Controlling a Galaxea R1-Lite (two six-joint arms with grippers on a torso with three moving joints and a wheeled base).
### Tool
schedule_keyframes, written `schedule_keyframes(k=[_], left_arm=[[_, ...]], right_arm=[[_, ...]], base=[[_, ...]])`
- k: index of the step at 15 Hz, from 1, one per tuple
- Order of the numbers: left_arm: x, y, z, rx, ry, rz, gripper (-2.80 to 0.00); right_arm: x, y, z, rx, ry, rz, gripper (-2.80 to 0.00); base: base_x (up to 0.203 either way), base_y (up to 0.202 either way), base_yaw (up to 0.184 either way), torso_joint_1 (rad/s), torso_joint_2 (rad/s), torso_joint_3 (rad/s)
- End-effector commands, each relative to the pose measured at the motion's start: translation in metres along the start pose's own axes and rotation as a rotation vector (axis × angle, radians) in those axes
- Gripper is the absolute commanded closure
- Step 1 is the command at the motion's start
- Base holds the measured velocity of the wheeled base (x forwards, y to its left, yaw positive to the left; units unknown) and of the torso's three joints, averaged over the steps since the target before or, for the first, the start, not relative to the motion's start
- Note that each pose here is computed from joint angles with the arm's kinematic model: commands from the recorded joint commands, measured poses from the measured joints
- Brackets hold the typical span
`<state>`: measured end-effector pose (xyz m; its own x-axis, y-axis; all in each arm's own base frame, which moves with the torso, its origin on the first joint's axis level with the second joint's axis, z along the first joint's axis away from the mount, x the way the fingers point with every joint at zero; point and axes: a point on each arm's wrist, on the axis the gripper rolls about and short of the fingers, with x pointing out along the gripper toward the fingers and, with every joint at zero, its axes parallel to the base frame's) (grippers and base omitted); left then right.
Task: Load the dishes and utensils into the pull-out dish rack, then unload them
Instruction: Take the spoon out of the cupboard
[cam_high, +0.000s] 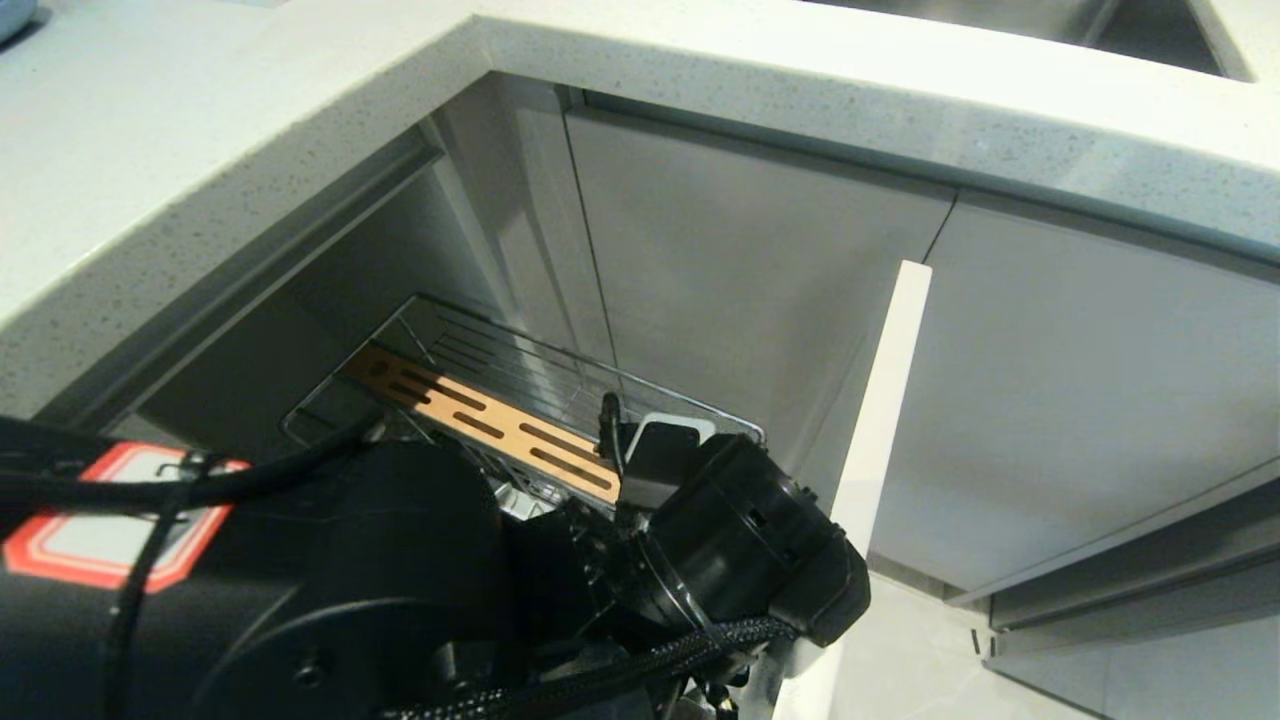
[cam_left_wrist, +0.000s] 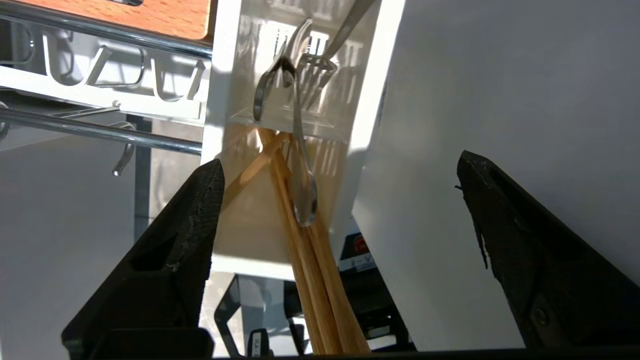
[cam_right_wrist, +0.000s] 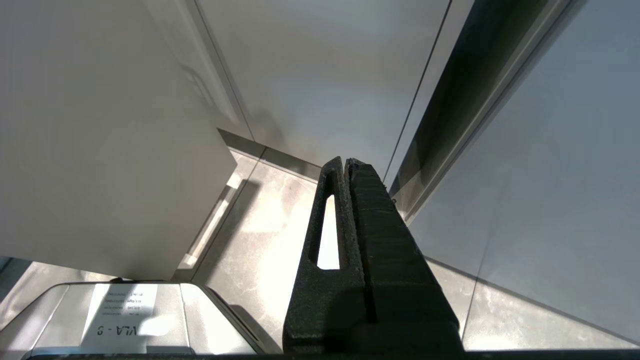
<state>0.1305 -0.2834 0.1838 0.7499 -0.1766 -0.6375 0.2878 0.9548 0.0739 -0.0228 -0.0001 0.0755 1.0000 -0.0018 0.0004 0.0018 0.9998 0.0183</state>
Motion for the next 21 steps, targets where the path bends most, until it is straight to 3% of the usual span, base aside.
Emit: schedule_keyframes(k=[1,11,12,21], left_arm=[[0.0043,-0.0017,-0.0032,0.007,0.01,0.012,-2.8],[0.0092,-0.0026,-0.0054,0.025,0.02,0.026,-2.8],[0.0092,-0.0025,-0.0055,0.026,0.021,0.027,0.0],[0.0095,-0.0023,-0.0047,0.024,0.014,0.034,0.0]], right_arm=[[0.0001,0.0,-0.0004,0.0,0.002,0.0,0.0],[0.0001,0.0,-0.0004,0.0,0.002,0.0,0.0],[0.0001,0.0,-0.0004,0.0,0.002,0.0,0.0],[0.0001,0.0,-0.0004,0.0,0.002,0.0,0.0]], base=[[0.0,0.0,0.0,0.0,0.0,0.0],[0.0,0.0,0.0,0.0,0.0,0.0],[0.0,0.0,0.0,0.0,0.0,0.0],[0.0,0.0,0.0,0.0,0.0,0.0]])
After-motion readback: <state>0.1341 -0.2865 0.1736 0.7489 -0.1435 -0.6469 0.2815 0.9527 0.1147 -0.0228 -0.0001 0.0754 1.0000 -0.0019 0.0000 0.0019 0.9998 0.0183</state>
